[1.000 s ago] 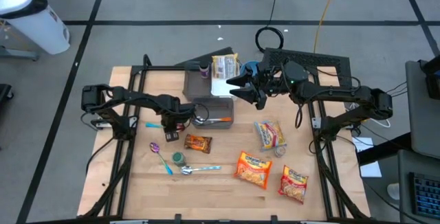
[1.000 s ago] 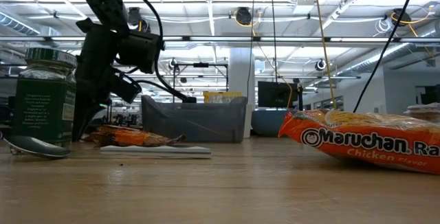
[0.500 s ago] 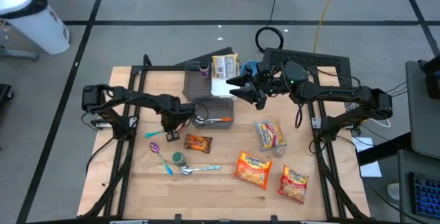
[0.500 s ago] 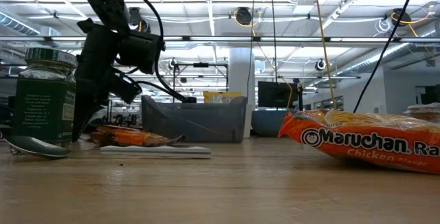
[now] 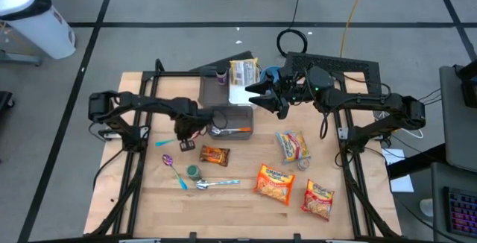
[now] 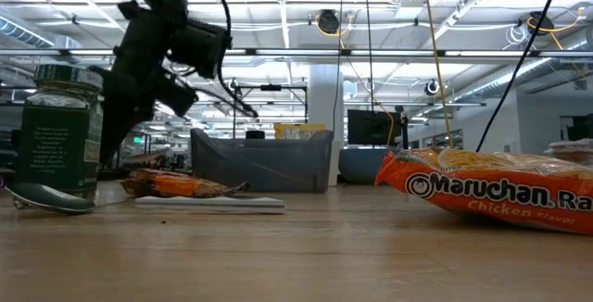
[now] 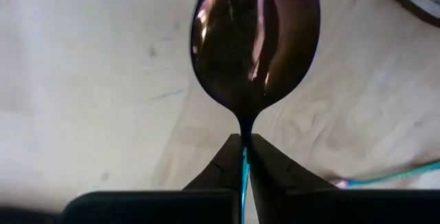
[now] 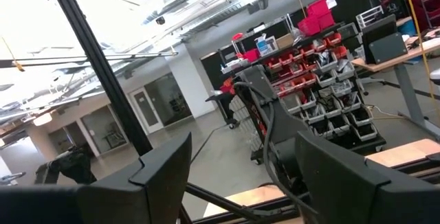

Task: Pick & Place Food Item
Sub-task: Put the top blue spoon into the bottom black bin

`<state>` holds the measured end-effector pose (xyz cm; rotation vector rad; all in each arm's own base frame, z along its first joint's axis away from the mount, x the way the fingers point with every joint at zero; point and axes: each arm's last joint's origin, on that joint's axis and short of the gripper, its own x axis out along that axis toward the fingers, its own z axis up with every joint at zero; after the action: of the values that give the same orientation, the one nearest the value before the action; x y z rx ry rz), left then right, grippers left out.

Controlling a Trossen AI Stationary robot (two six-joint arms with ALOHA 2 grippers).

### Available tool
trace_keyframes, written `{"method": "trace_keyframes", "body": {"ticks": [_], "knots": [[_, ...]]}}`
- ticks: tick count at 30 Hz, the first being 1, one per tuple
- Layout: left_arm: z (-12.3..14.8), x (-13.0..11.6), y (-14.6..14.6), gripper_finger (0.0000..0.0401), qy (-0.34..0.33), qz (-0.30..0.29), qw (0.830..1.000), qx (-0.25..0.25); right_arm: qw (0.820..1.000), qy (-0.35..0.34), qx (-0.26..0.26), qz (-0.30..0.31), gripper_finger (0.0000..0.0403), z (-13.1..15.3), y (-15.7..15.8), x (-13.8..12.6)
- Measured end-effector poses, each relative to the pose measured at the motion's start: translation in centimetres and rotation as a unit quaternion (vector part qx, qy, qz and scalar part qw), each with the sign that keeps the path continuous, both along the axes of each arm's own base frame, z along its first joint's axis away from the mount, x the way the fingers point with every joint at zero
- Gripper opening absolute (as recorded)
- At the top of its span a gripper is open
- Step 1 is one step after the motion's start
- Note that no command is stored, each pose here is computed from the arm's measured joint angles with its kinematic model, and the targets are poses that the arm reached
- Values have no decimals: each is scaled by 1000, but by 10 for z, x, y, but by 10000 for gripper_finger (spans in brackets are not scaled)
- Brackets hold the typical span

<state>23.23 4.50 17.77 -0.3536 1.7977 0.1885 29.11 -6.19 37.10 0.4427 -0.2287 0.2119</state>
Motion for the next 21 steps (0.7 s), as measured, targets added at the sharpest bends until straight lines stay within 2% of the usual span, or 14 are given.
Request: {"method": "trace_keyframes", "body": {"ticks": [3, 7, 11, 15, 18, 21], "knots": [[22, 1, 3, 8, -18, -5, 1000, 15, 1000, 0, 0, 0, 251, 0, 0, 0], [61, -3, 11, 11, -79, 23, 996, 37, 1000, 0, 0, 0, 251, 0, 0, 0], [109, -12, 23, 8, -175, 81, 979, 72, 1000, 0, 1, 0, 251, 0, 0, 0], [155, -22, 36, 9, -291, 156, 938, 107, 1000, 6, 7, -16, 251, -1, 1, 1], [184, -23, 43, 12, -389, 202, 890, 127, 999, 29, 2, -35, 251, -6, 4, 3], [203, -18, 48, 8, -465, 221, 846, 138, 997, 49, -13, -52, 251, -11, 11, 6]]}}
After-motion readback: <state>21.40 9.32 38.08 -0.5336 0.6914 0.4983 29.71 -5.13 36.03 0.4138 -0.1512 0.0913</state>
